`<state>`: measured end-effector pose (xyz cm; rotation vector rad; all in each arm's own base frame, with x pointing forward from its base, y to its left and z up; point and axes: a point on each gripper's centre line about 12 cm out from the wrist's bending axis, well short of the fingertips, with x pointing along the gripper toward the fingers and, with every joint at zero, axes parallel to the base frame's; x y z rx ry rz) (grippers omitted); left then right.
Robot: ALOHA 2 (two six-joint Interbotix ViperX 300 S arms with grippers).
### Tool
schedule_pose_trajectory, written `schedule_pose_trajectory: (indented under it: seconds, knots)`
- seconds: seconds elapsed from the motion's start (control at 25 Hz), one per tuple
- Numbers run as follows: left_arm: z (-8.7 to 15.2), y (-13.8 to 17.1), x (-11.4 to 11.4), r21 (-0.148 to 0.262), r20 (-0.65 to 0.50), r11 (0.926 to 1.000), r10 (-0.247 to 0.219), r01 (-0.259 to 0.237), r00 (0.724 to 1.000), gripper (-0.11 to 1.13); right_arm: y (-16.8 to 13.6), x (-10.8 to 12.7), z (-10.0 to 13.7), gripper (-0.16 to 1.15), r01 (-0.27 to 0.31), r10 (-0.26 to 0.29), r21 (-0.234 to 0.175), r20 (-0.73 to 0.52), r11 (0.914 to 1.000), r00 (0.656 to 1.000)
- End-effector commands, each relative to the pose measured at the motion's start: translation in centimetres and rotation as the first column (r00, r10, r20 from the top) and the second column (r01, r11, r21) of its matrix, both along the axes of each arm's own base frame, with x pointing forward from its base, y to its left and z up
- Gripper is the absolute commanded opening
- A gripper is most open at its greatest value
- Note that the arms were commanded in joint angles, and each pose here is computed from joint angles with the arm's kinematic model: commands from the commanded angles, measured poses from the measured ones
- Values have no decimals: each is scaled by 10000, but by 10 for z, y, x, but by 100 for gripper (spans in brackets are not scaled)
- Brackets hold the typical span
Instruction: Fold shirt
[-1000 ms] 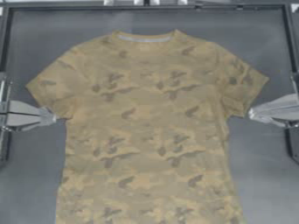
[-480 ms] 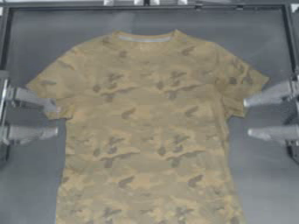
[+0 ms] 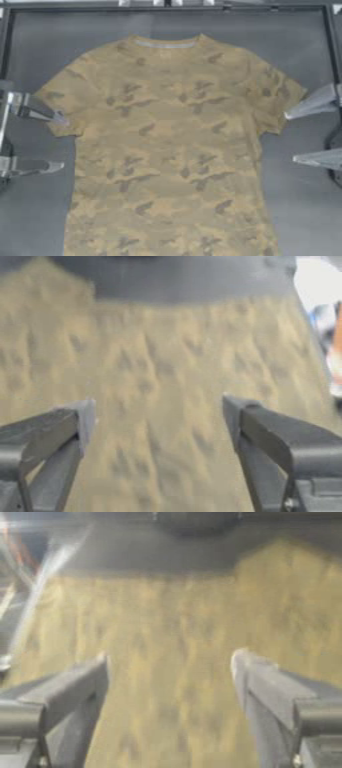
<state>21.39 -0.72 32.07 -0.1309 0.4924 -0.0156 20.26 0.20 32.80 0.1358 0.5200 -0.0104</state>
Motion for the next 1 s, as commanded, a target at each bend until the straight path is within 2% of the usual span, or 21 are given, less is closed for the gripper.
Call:
schedule_pose_trajectory:
  seconds: [0.04,0.16,0.28,0.44,0.6,0.76,1.0]
  knots:
    - [-2,-9,16,-484,-1546,9988,-140,66,9879,101,5,14,5,99,187,-68,576,-1993,9982,9799]
    - [-5,-18,20,-673,-2271,9977,-225,73,9736,101,20,26,4,98,-34,245,606,-3515,9982,9359]
    - [-12,-29,21,-849,-2727,9963,-150,-85,9620,99,34,34,2,98,226,126,741,-4435,9970,8962]
    - [-19,-50,22,-886,-3299,9960,-209,-90,9438,98,61,35,-10,98,341,77,676,-5384,9971,8427]
    - [-28,-68,24,-663,-4246,9974,-42,-264,9054,98,86,33,-16,98,695,-38,969,-5567,9929,8307]
    - [-33,-92,33,-808,-4585,9967,-266,-119,8883,98,108,34,-22,98,704,-58,922,-5670,9933,8237]
    - [-53,-118,43,-694,-5328,9976,-314,-67,8457,97,136,41,-34,98,831,-15,1089,-5984,9906,8012]
